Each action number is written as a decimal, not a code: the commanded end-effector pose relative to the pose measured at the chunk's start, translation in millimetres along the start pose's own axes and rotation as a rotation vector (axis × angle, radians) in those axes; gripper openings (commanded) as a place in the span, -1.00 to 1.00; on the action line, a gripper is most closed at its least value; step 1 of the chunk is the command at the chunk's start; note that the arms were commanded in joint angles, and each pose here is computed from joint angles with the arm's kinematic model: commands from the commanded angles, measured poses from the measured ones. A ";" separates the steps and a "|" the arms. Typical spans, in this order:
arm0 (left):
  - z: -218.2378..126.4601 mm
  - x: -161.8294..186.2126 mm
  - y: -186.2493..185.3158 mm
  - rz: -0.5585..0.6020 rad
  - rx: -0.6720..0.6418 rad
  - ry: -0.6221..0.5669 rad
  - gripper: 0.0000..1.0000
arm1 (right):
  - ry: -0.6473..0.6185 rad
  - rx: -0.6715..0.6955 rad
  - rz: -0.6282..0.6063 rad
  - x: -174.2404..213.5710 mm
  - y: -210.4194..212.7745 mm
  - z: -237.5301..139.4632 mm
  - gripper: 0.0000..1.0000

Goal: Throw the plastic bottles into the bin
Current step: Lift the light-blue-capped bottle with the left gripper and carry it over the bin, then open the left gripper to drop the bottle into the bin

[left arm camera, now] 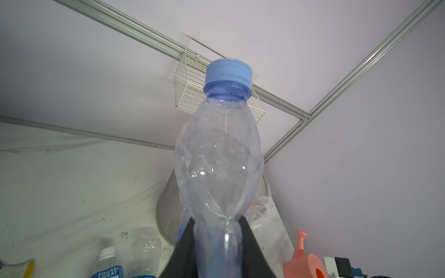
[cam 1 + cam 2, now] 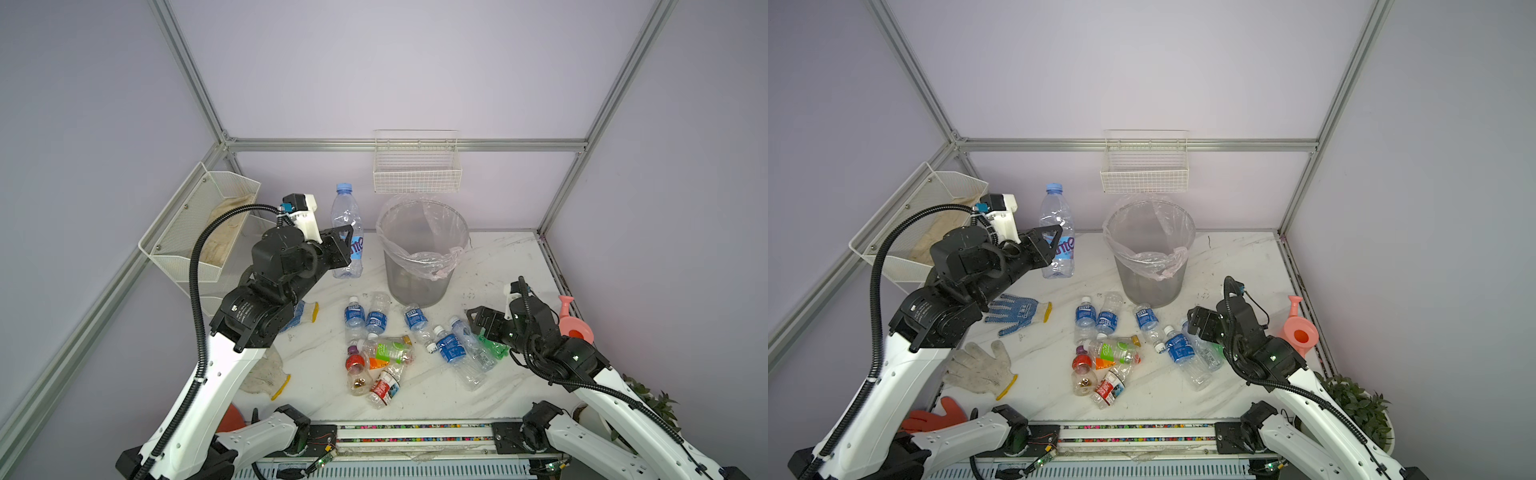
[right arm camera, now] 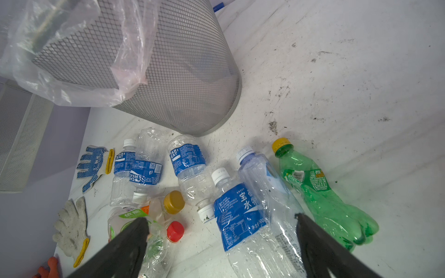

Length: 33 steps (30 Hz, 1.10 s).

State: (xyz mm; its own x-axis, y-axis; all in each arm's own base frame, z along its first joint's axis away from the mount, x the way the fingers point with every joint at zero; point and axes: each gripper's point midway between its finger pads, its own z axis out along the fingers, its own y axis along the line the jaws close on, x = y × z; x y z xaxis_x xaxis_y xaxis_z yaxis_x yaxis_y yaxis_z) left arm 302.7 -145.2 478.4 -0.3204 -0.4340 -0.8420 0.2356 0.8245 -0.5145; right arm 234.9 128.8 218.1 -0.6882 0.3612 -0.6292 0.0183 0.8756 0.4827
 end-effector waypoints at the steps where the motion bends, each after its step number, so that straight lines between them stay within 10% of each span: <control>1: -11.4 -39.3 -33.5 0.019 0.107 -0.099 -0.53 | -0.011 -0.003 0.022 0.0 -1.8 -0.8 0.95; 22: 119.4 -10.5 -97.4 0.149 0.141 -0.005 -0.48 | -0.004 -0.012 0.037 5.7 -5.4 -6.1 0.95; 24: 146.2 6.8 -91.7 0.173 0.089 0.058 -0.14 | -0.005 -0.015 0.039 5.1 -5.0 -8.2 0.95; 27: 161.1 18.3 -98.6 0.193 0.080 0.128 0.99 | -0.012 -0.014 0.038 3.1 -5.1 -12.7 0.95; 33: 128.2 5.1 -129.6 0.292 0.113 0.036 1.00 | -0.012 -0.006 0.032 6.0 -9.5 -12.2 0.95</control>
State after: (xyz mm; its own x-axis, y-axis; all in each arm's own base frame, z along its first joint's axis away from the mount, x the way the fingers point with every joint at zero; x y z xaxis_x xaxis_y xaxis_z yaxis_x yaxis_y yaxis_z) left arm 430.6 -318.6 433.3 -0.4318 -0.1234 -0.8935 0.3522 0.8889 -0.2930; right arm 224.9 123.3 222.8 -0.6721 0.3883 -0.6305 0.0129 0.8574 0.5144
